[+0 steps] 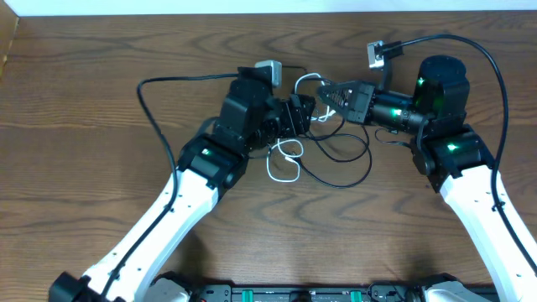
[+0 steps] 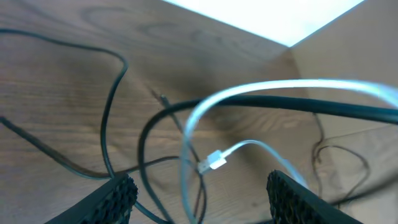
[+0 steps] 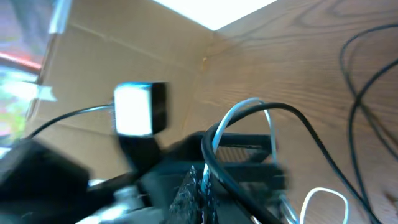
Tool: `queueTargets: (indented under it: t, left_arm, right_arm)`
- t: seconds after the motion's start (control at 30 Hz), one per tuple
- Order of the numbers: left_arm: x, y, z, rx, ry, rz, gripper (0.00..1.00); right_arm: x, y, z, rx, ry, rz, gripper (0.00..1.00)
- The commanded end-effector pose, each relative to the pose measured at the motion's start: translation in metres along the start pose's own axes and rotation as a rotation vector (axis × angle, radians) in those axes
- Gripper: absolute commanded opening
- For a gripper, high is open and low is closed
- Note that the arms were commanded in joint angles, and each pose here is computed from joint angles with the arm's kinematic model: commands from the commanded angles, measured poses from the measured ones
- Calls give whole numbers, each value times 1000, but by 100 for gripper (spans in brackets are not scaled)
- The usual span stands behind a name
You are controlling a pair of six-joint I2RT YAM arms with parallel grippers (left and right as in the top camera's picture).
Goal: Untangle cables
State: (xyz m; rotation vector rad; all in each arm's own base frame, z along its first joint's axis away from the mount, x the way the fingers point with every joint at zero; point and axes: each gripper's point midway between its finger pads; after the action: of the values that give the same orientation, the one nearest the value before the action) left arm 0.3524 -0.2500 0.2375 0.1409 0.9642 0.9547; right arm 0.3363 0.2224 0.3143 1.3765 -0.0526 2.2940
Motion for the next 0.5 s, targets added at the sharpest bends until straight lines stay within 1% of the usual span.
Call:
queueTargets:
  t: [0.0,0.07,0.13,0.17,0.2,0.23,0.3,0.33,0.47]
  left_arm:
    - [15,-12,0,-6,-21,67,68]
    - [23,-14,0,-13,-20,103,67]
    - [33,-13,4,-37,-54,157,61]
    - [38,-9,9,-56,-101,189,56]
    - [41,-5,11,-66,-115,210,54]
    - [45,-2,13,-75,-118,232,54]
    - [68,22,25,-126,-117,356,53]
    - [74,29,28,-135,-117,390,52]
    - [91,54,33,-147,-114,470,52]
  right_arm:
    - [24,2,-8,63,25,108,1]
    - [30,2,-9,71,44,133,2]
    - [29,3,-8,68,53,133,2]
    - [28,5,-6,59,87,129,2]
    - [25,6,-3,51,102,125,2]
    - [24,8,-2,45,103,120,2]
    - [14,17,11,4,119,93,1]
    - [11,20,15,-9,118,84,2]
    - [-1,34,30,-59,128,51,2]
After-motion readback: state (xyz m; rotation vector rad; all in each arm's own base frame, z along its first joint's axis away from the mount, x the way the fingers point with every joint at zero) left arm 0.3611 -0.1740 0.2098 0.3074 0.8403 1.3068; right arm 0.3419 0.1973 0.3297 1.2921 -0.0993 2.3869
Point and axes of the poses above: each gripper's point midway between its finger pads, its own y axis back along the fingers, its own x axis along the line the jaws close on, z = x × y, and after that the axes turned 2 degrees about y, right-handed
